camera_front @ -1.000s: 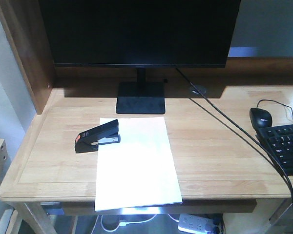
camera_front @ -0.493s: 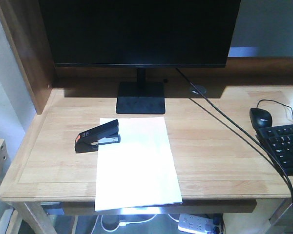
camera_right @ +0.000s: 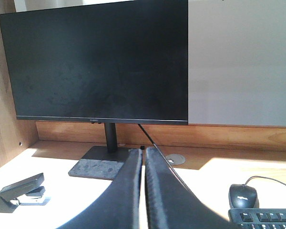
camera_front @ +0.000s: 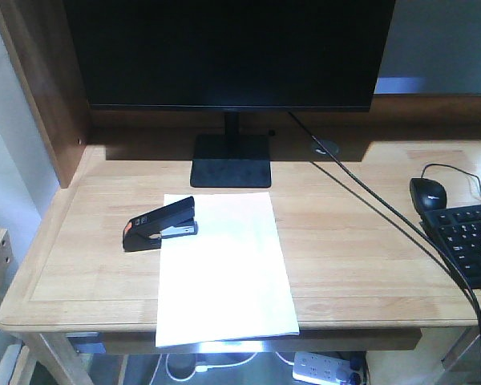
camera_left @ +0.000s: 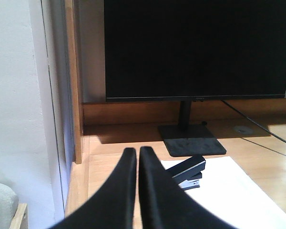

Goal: Grab stapler and paper to desk for stapling

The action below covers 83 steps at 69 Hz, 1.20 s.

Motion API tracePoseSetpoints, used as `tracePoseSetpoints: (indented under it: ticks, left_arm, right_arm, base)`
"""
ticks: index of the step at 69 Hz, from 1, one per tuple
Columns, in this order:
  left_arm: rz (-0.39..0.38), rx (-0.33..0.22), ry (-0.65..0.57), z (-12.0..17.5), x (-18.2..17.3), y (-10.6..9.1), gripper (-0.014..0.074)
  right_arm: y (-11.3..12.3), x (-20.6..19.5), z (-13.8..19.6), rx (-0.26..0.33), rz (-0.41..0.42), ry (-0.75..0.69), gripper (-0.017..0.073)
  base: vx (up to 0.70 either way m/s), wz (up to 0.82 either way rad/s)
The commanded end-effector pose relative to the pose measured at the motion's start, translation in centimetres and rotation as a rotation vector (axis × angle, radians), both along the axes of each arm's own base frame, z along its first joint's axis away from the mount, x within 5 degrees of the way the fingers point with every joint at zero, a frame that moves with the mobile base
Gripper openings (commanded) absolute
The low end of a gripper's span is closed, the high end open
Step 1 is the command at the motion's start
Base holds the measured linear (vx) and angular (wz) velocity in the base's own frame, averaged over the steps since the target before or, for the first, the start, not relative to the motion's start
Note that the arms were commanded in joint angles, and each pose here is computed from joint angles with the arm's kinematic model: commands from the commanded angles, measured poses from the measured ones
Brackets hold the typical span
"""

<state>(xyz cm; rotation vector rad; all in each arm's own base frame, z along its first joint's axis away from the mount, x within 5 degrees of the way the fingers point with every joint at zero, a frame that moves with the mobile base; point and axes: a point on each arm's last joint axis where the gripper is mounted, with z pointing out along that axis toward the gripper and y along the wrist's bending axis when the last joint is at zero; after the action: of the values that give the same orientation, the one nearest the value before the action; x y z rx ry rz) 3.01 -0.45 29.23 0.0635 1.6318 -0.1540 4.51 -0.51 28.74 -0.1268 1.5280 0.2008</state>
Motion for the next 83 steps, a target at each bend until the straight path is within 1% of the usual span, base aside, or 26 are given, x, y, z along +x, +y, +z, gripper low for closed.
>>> tracePoseSetpoints:
  ticks: [1,10,19,24,28,36,42,52,56,60,63,83]
  left_arm:
    - [-0.007,-0.028,-0.070,1.2,0.0,0.0,-0.0006]
    - [-0.005,-0.028,-0.071,1.2,0.0,0.0,-0.0006]
    - [0.032,-0.012,-0.088,0.8,0.3,0.1,-0.0006]
    - [0.054,-0.008,-0.067,-0.5,0.8,0.1,-0.0006]
    - [0.075,0.013,-0.044,-1.8,1.3,0.2,-0.0006]
    - [0.085,0.025,-0.027,-4.2,2.2,0.2,-0.0006]
    - [0.083,0.021,-0.052,-5.7,2.6,0.2,-0.0006]
    - [0.083,0.013,-0.134,-7.9,2.3,0.2,-0.0006]
    - [0.086,0.001,-0.162,-8.8,2.5,0.2,-0.0006]
    - [0.096,-0.009,-0.127,-9.1,2.5,0.2,-0.0006]
    - [0.102,-0.019,-0.130,-9.1,2.5,0.2,-0.0006]
    - [0.157,-0.006,-0.130,-9.1,2.5,0.6,-0.0006]
  right_arm:
    - [0.2,-0.1,1.1,-0.025,0.019,-0.055,-0.0010]
    - [0.2,-0.1,1.0,-0.025,0.017,-0.053,-0.0010]
    - [0.2,-0.1,1.0,-0.025,0.017,-0.053,-0.0010]
    - [0.1,-0.1,1.0,-0.025,0.016,-0.052,-0.0010]
    - [0.1,-0.1,1.0,-0.025,0.016,-0.052,-0.0010]
    - [0.1,-0.1,1.0,-0.025,0.016,-0.052,-0.0010]
    - [0.1,-0.1,1.0,-0.025,0.016,-0.052,-0.0010]
    - [0.1,-0.1,1.0,-0.025,0.016,-0.052,-0.0010]
    - [0.1,-0.1,1.0,-0.025,0.016,-0.052,-0.0010]
    - [0.1,-0.1,1.0,-0.026,0.016,-0.054,-0.0010]
    - [0.1,-0.1,1.0,-0.026,0.016,-0.053,-0.0010]
    - [0.1,-0.1,1.0,-0.026,0.016,-0.053,-0.0010]
  base:
    - [0.00,0.00]
    - [0.00,0.00]
    - [0.00,0.00]
    - [0.00,0.00]
    - [0.00,0.00]
    - [0.00,0.00]
    - [0.00,0.00]
    - [0.00,0.00]
    - [0.00,0.00]
    - [0.00,0.00]
    - [0.00,0.00]
    - [0.00,0.00]
